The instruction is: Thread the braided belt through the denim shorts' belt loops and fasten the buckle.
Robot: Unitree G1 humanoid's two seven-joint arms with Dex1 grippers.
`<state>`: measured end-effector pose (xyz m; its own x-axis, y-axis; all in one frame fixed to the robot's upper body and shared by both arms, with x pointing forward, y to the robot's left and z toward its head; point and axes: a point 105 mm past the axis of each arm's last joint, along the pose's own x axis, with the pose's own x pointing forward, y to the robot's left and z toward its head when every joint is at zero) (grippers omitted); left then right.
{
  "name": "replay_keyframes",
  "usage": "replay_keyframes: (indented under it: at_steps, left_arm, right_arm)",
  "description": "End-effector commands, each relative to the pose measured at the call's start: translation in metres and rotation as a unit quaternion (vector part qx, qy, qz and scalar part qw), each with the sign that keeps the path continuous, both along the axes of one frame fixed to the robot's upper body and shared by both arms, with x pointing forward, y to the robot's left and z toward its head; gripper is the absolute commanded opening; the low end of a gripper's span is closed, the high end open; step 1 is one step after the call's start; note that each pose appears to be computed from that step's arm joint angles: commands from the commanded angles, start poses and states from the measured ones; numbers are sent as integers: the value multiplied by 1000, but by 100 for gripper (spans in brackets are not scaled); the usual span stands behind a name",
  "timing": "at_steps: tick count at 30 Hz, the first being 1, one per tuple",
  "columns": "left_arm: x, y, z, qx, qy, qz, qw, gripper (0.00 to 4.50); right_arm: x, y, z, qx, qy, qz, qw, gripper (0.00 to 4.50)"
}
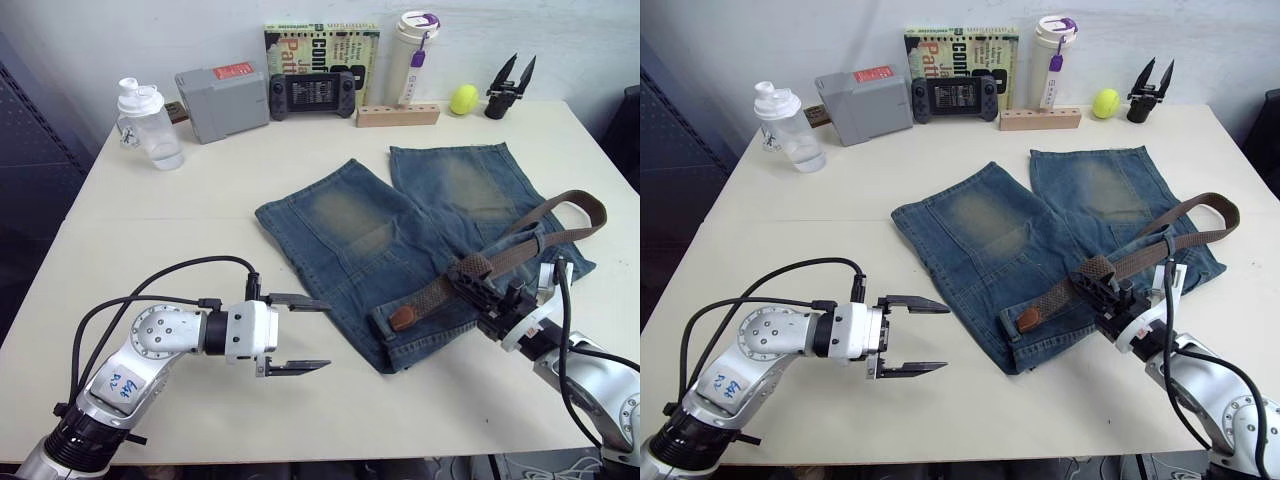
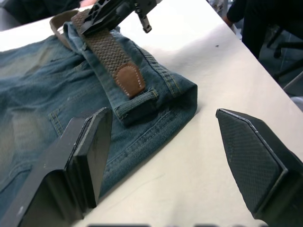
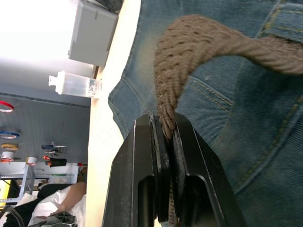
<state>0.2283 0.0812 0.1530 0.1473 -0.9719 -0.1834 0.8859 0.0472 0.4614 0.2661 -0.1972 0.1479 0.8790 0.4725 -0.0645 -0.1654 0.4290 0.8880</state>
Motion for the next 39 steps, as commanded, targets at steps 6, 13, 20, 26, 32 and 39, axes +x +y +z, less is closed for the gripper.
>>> replay_keyframes:
  at_steps: [6, 13, 20, 26, 32, 39]
  left_arm:
    - [-6, -5, 10, -12, -23, 4, 1000, 383]
    - [-6, -4, 11, -14, -23, 6, 1000, 383]
    - [-5, -4, 12, -15, -26, 8, 1000, 383]
    - [-3, -4, 13, -14, -30, 10, 999, 383]
    - [-1, -5, 14, -16, -32, 12, 999, 383]
    - [0, -6, 15, -16, -36, 13, 999, 383]
  right_arm:
    - [1, 11, -4, -44, -25, 13, 999, 0]
    - [11, 6, 3, -64, -64, -22, 996, 0]
    - [12, 11, 15, -112, -105, -19, 988, 0]
    - [6, 24, 16, -154, -126, 11, 980, 0]
    - [-1, 30, 11, -176, -129, 33, 975, 0]
    - [-5, 38, 0, -184, -123, 51, 974, 0]
